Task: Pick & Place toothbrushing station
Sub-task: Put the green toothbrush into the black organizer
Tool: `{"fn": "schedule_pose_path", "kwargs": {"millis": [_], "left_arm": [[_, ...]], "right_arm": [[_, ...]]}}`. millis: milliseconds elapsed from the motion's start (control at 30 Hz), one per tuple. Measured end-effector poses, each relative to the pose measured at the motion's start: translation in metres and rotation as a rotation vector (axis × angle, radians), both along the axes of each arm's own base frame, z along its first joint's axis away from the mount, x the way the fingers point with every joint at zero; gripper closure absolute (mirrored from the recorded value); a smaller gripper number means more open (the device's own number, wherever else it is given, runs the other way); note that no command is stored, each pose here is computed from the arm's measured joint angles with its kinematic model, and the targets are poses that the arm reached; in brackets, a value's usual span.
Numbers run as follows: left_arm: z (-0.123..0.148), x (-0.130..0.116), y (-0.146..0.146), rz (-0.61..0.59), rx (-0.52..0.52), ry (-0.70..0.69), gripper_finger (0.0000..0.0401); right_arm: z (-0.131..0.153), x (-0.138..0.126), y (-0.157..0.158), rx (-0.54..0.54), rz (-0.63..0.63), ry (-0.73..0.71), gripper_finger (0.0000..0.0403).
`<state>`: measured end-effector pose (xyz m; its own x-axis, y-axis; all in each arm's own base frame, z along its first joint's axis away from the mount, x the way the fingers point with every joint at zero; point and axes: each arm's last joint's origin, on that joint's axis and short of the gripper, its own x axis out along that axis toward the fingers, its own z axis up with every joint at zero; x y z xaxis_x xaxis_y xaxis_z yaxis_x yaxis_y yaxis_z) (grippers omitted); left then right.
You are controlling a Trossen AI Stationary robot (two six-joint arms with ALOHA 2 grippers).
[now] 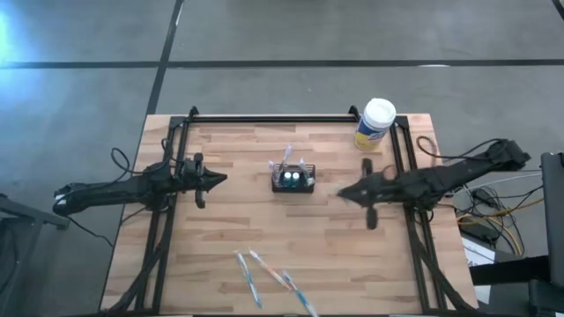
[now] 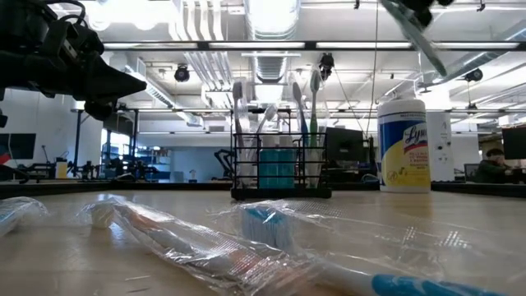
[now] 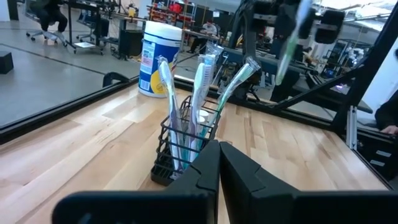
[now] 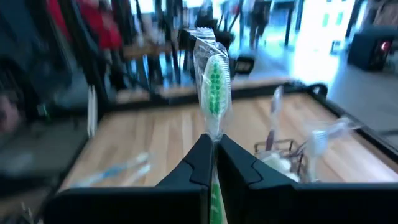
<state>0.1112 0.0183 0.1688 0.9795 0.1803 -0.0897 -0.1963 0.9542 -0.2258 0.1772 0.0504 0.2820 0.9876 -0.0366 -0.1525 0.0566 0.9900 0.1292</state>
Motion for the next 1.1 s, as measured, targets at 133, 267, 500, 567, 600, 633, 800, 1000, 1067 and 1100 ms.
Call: {"fn": "schedule_pose_path", "kwargs": {"millis": [133,267,500,567,600,633,800,1000,1067,1100], "left_arm": [[0.000,0.000,0.000,-0.001,0.009,0.001,0.0389],[0.000,0.000,0.000,-0.001,0.010,0.001,0.0387],[0.000,0.000,0.000,-0.001,0.011,0.001,0.0389],[0.000,0.000,0.000,-0.001,0.011,0.001,0.0389],[0.000,0.000,0.000,-0.001,0.011,0.001,0.0388],[0.000,0.000,0.000,-0.001,0.011,0.001,0.0387],[0.000,0.000,0.000,-0.001,0.009,0.000,0.0387],[0.000,0.000,0.001,0.024,0.016,0.001,0.0387],[0.000,0.000,0.001,0.041,0.019,0.002,0.0387],[0.000,0.000,0.001,0.047,0.020,0.002,0.0387]], "right_arm": [[-0.021,-0.029,-0.011,0.053,-0.014,-0.128,0.0394],[-0.047,-0.048,-0.018,0.093,-0.064,-0.186,0.0394],[-0.075,-0.063,-0.025,0.103,-0.106,-0.260,0.0394],[-0.081,-0.065,-0.025,0.099,-0.105,-0.265,0.0394],[-0.083,-0.066,-0.026,0.095,-0.104,-0.267,0.0394],[-0.085,-0.067,-0.026,0.093,-0.103,-0.277,0.0394],[-0.087,-0.071,-0.027,0.064,-0.075,-0.363,0.0394],[-0.089,-0.072,-0.027,0.007,-0.075,-0.360,0.0394],[-0.089,-0.072,-0.027,-0.020,-0.076,-0.361,0.0394],[-0.089,-0.072,-0.027,-0.032,-0.079,-0.368,0.0394]]}}
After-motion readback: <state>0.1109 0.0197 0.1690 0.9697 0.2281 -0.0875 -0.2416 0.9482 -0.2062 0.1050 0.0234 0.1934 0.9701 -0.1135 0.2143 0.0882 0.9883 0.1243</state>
